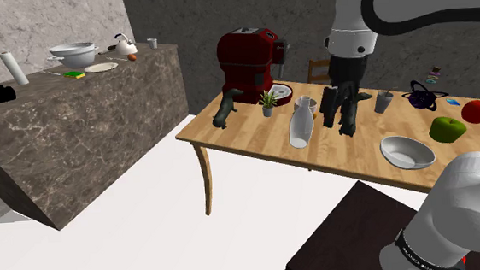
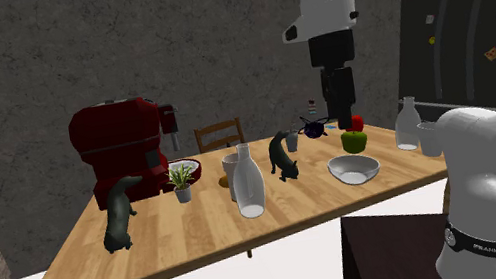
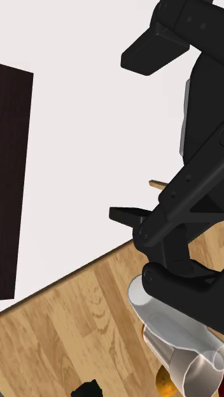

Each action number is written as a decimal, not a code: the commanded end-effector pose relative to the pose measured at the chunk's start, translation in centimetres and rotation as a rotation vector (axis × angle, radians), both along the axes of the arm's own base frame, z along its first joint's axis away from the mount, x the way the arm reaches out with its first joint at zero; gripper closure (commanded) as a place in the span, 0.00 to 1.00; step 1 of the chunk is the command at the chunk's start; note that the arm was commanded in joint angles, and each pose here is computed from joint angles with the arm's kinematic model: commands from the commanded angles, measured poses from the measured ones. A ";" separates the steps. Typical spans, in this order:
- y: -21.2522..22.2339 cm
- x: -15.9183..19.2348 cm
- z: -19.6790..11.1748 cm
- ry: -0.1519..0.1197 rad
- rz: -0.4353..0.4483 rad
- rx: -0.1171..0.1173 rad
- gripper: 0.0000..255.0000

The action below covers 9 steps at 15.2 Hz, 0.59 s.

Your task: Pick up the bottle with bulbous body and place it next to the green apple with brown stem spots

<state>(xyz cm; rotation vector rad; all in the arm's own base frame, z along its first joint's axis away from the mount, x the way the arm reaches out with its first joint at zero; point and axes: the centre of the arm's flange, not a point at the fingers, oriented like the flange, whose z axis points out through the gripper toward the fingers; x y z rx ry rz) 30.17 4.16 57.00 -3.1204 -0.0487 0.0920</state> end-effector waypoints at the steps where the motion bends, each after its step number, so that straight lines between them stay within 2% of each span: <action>1: 0.0 0.0 0.0 0.000 0.000 0.000 0.00; 9: -7.3 7.0 -2.8 0.007 -0.004 -0.012 0.00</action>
